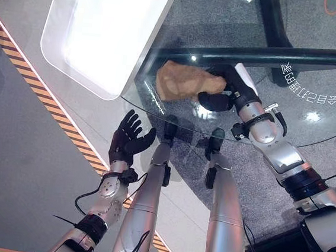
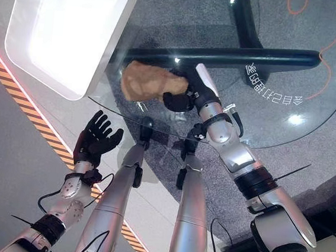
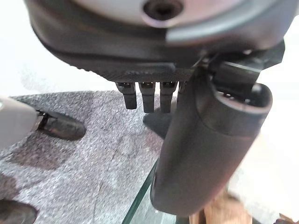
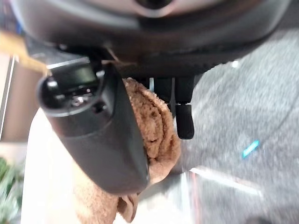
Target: Wipe the table with a cloth and put it in the basket.
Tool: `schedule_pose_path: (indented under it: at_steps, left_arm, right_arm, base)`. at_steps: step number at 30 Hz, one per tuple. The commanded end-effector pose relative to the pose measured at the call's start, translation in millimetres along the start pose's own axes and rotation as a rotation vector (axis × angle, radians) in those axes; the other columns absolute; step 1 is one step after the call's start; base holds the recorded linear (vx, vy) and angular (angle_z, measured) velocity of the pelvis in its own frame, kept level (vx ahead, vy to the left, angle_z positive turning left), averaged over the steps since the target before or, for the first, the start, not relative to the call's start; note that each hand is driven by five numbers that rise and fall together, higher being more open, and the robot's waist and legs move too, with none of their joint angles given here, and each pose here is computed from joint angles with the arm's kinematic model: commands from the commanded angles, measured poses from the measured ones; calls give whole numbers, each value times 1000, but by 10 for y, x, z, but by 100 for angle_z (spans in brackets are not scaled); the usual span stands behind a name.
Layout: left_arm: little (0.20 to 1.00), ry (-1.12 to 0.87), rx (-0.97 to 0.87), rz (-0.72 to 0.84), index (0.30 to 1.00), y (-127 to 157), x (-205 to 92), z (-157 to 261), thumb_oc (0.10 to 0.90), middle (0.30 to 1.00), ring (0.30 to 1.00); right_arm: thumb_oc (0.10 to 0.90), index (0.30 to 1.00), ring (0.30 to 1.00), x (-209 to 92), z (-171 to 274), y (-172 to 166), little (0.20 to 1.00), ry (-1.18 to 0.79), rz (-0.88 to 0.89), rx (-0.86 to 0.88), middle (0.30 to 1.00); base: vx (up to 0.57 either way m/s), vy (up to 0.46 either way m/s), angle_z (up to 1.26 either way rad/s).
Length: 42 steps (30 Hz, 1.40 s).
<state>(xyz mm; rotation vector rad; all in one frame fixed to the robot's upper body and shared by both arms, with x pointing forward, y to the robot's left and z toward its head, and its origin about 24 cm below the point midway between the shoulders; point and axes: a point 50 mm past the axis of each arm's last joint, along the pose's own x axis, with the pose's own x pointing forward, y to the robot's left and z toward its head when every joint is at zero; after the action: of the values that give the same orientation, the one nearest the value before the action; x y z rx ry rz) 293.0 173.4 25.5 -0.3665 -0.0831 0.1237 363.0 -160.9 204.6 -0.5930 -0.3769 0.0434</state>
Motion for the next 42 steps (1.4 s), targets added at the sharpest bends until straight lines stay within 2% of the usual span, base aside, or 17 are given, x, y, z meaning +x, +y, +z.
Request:
schedule_pose_path:
  at_steps: [1,4,11,19,23,26,32,42]
  left_arm:
    - [900,-50,-59,43,900,62,-189,0,800,900,900]
    - [900,-53,-67,2,900,-47,-211,1,800,900,900]
    - [900,-42,-28,-100,900,-214,-251,-4,800,900,900]
    - [900,-40,-19,-152,900,-267,-268,8,800,900,900]
    - [900,-58,-28,-186,900,-291,-284,35,800,900,900]
    - [900,-150,-60,-187,900,-299,-308,171,800,900,900]
    - [900,-251,-71,30,900,-120,-341,357,800,900,900]
    - [900,-209,-13,311,900,244,-496,326,800,900,900]
  right_arm:
    - [100,300,300,-12,449,-426,200,-262,-326,144,300]
    - [100,300,300,-77,367,-611,200,-244,-540,182,300]
    - [100,300,300,-171,340,-935,200,-243,-831,259,300]
    - [100,300,300,-270,312,-1141,200,-246,-1025,342,300]
    - [100,300,300,-300,289,-1139,200,-244,-1036,368,300]
    - [100,300,300,-328,269,-1072,200,-245,-984,368,300]
    - [100,300,300,-426,194,-861,200,-245,-868,350,300]
    - [100,300,300,-569,126,-809,200,-257,-829,353,300]
  base:
    - [0,0,0]
    - [0,0,0]
    - [0,0,0]
    - [4,0,-2]
    - [4,2,-1]
    - [0,0,0]
    - [0,-23,-2]
    - [-4,-37,3]
